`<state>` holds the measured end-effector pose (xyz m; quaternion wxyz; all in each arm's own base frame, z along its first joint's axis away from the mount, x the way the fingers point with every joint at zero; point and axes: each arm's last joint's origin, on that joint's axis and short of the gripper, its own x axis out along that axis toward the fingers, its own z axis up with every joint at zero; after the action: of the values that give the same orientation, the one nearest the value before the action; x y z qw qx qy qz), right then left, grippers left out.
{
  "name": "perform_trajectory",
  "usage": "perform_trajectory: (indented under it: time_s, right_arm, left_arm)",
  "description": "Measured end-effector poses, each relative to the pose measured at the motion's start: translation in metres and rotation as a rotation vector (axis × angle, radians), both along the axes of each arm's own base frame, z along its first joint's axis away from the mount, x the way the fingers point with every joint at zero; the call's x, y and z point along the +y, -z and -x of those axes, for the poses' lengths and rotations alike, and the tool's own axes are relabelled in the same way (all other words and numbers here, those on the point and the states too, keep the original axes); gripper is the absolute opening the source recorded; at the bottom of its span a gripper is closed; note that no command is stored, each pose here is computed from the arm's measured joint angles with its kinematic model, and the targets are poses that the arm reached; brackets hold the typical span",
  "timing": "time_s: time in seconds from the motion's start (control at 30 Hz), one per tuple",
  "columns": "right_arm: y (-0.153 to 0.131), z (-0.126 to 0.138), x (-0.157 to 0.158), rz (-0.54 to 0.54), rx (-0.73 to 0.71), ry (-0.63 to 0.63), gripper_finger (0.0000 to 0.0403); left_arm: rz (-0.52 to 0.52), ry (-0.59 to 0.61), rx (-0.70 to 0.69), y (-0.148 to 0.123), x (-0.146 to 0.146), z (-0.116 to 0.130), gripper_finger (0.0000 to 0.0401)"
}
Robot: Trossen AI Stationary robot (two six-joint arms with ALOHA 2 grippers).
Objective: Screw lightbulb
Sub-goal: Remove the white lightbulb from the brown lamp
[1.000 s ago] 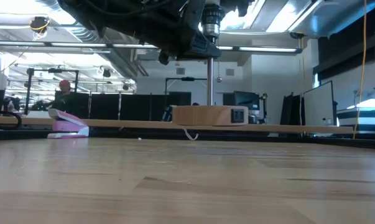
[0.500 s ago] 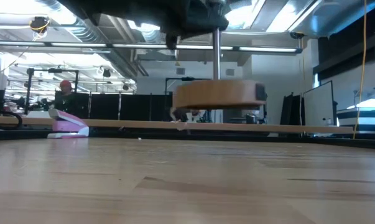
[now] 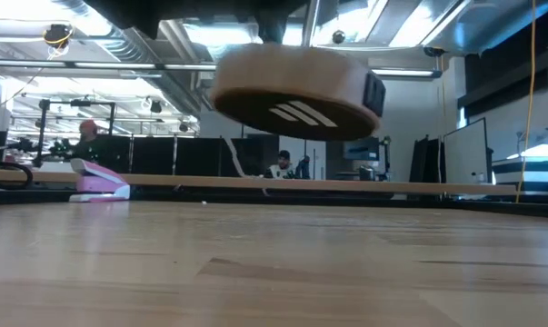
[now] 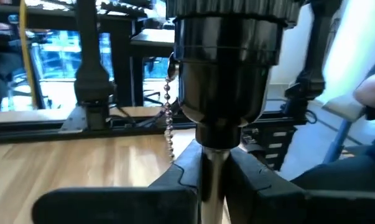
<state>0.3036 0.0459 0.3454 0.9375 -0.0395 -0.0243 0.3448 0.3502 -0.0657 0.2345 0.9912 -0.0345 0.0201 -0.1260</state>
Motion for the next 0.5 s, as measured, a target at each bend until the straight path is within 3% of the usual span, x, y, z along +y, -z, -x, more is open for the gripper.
perform_trajectory:
  time_s: [0.13,0.33,0.5]
  right_arm:
    - [0.002,-0.001,-0.002,-0.01,0.033,0.079,0.0254]
    - [0.009,-0.001,-0.007,0.0,0.118,0.176,0.0254]
    - [0.019,-0.002,-0.009,0.029,0.197,0.264,0.0254]
  left_arm:
    - [-0.016,-0.088,0.014,0.002,0.003,0.0,0.0029]
    - [-0.022,-0.153,0.089,0.009,0.009,-0.001,0.0086]
    - [-0.015,-0.181,0.174,0.016,0.016,0.0,0.0111]
